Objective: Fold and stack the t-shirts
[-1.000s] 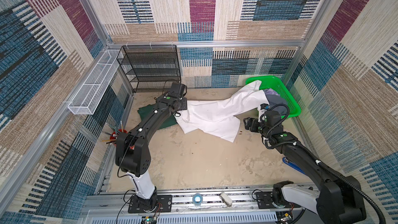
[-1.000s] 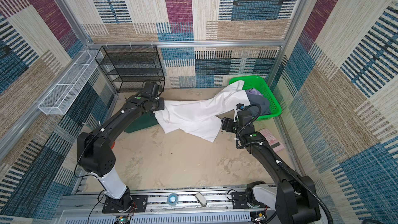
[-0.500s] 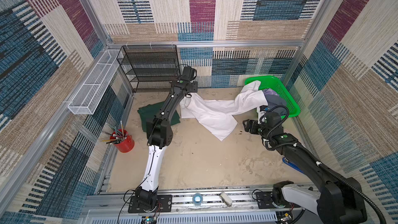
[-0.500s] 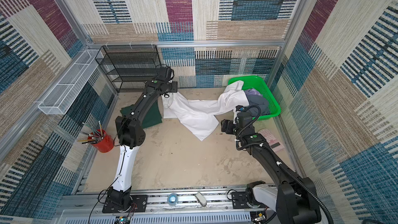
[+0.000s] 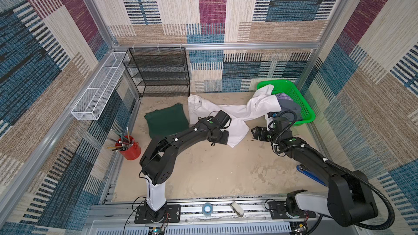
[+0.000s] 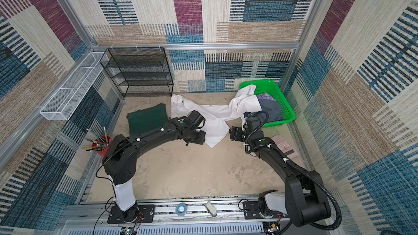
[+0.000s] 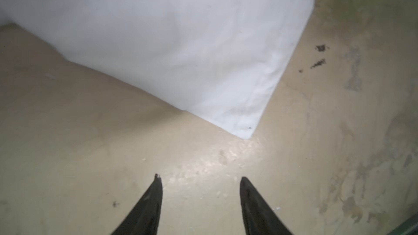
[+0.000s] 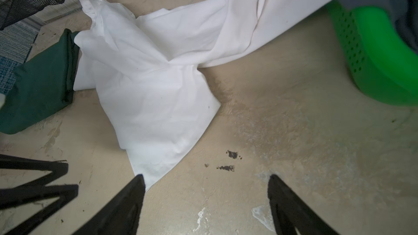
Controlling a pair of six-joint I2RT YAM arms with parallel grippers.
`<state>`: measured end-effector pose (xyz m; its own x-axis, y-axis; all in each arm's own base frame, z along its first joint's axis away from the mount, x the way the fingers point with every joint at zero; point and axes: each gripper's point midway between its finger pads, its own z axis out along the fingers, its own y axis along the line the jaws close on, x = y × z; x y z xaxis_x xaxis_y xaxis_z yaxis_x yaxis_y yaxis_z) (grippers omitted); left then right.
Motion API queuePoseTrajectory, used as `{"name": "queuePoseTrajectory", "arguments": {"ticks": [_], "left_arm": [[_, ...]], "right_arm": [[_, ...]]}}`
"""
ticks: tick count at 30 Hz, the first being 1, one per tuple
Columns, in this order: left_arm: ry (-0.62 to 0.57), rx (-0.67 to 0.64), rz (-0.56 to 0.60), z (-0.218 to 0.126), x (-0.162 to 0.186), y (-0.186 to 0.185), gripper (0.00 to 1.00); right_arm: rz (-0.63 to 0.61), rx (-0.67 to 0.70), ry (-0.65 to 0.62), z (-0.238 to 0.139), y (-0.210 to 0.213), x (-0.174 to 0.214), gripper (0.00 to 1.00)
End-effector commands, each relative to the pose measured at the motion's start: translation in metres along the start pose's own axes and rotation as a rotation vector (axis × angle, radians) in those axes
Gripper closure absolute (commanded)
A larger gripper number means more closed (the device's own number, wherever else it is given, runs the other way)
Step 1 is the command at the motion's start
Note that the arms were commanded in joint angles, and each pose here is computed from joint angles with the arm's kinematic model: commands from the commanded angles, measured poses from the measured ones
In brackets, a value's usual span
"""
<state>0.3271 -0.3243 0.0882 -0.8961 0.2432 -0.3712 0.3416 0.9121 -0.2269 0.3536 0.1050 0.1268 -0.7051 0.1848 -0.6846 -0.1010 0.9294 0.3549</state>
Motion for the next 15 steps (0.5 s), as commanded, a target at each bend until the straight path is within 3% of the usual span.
{"name": "queuePoseTrajectory", "arguments": {"ticks": [1,15], "left_arm": [[-0.012,0.06,-0.066,0.015,-0.003,-0.022,0.44],[0.117,-0.045,-0.076,0.063,0.009,-0.023,0.47]], "right_arm": [[-0.02,-0.053,-0.025,0.001,0.009,-0.006,0.15],[-0.017,-0.129,-0.018,-0.014,0.018,0.015,0.1]]}}
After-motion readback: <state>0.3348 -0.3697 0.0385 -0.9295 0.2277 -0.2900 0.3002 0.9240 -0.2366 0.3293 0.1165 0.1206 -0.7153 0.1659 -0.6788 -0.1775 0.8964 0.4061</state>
